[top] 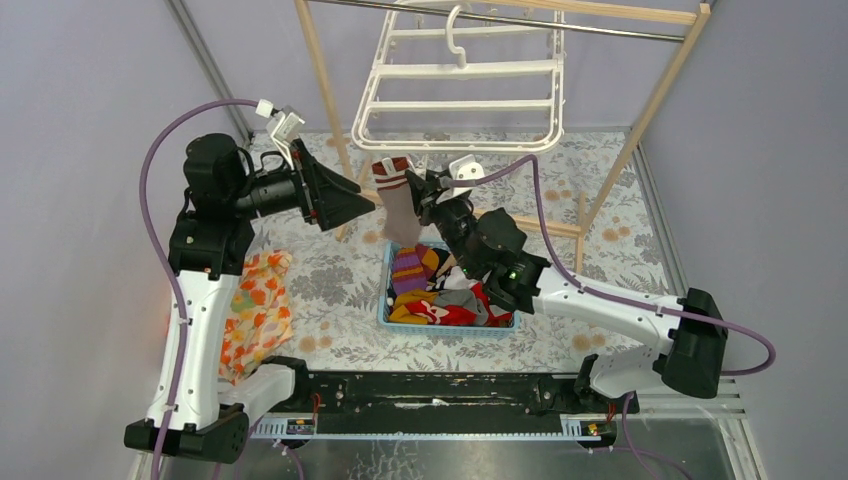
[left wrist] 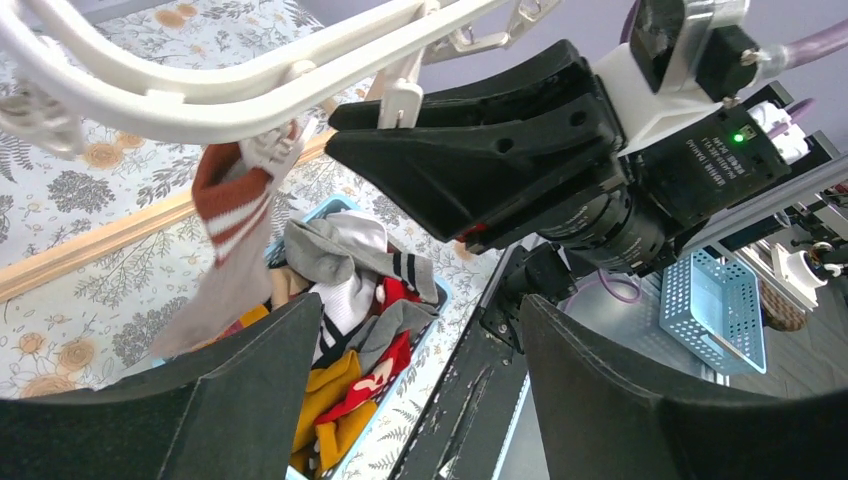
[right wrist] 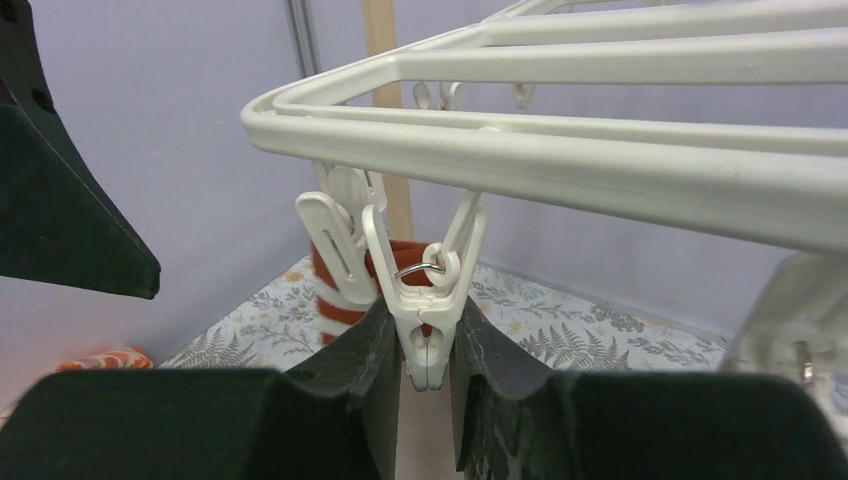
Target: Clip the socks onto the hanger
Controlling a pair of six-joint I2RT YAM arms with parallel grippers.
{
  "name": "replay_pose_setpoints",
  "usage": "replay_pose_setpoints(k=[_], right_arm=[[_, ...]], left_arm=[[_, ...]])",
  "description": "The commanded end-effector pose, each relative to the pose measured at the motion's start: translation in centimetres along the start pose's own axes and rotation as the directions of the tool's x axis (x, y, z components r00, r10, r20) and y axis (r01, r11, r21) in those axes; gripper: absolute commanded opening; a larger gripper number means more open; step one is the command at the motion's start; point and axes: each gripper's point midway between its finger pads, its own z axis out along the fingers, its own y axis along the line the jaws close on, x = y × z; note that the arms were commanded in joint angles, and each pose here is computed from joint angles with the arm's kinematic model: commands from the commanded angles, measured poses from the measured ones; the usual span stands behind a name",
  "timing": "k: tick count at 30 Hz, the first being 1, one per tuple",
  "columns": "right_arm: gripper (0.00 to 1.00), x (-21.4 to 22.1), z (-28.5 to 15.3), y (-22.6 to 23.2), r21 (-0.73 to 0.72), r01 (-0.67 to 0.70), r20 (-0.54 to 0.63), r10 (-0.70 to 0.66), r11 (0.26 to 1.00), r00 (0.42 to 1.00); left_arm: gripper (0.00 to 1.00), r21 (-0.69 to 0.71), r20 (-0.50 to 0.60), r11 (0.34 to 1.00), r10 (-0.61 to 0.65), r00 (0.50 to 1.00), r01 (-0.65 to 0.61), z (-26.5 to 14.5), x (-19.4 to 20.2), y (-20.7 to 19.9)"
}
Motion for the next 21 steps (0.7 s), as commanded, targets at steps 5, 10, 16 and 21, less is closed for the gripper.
replay_pose_setpoints(k=[5, 10, 16, 21], right_arm=[[0.0, -2.7, 0.7, 0.7, 0.063, -0.003, 0.052, 0.0, 0.998, 0.999], [0.0, -2.5, 0.9, 1.4, 0.051, -0.003, 0.048, 0.0, 0.999, 0.999], [0.0, -2.2, 0.8, 2.0, 0.024, -0.01, 0.043, 0.009, 1.0, 0.999], [0.0, -2.2, 0.7, 2.5, 0.002, -0.016, 0.039, 0.016, 1.0, 0.999]], left_arm=[[0.75, 0.071, 0.029, 0.997, -0.034, 0.999, 0.032, 1.2, -1.9, -0.9], [0.71, 0.105, 0.028, 0.993, -0.052, 0.998, 0.049, 3.1, -2.9, -1.5], [0.62, 0.119, 0.061, 0.991, -0.068, 0.996, 0.06, 4.9, -4.6, -1.4], [0.55, 0.107, 0.085, 0.991, -0.089, 0.992, 0.08, 6.2, -5.3, -0.4]])
